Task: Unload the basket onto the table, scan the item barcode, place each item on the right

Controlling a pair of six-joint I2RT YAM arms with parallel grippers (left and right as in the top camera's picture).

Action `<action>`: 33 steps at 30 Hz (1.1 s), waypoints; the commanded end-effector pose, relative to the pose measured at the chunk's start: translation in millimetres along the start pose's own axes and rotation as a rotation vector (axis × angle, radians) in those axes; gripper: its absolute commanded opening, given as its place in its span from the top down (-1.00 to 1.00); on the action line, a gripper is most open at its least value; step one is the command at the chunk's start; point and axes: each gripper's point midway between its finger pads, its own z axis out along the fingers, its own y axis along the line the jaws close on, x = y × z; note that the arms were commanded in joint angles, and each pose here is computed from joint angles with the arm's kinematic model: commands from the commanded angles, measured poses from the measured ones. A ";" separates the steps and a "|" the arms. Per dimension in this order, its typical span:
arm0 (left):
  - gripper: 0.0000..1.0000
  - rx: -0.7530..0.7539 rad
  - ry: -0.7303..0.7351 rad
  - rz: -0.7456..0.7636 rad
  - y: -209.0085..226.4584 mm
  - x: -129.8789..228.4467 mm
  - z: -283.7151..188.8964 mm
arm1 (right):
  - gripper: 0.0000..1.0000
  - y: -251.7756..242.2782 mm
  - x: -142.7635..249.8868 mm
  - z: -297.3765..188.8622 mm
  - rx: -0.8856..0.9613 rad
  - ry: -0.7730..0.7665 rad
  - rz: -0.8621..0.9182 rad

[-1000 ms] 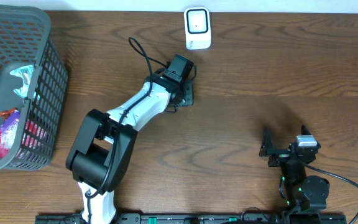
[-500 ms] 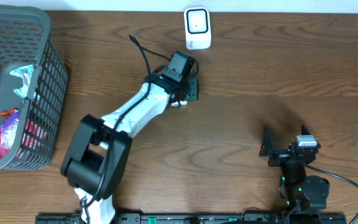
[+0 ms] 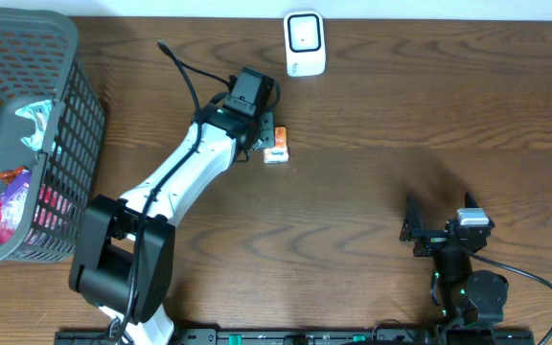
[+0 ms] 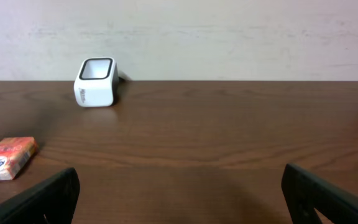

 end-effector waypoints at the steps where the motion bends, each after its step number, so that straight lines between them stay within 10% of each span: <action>1: 0.50 -0.029 -0.035 -0.007 11.5 -11.9 -7.0 | -0.98 -2.4 0.0 -0.4 0.012 -0.002 0.010; 17: -0.40 0.081 -0.567 0.057 26.3 -114.0 -190.2 | -0.99 -2.4 0.0 -0.4 0.012 -0.002 0.010; 33: -0.72 -0.447 -0.812 -0.348 243.5 -121.2 -297.4 | -0.99 -2.4 0.0 -0.4 0.012 -0.002 0.010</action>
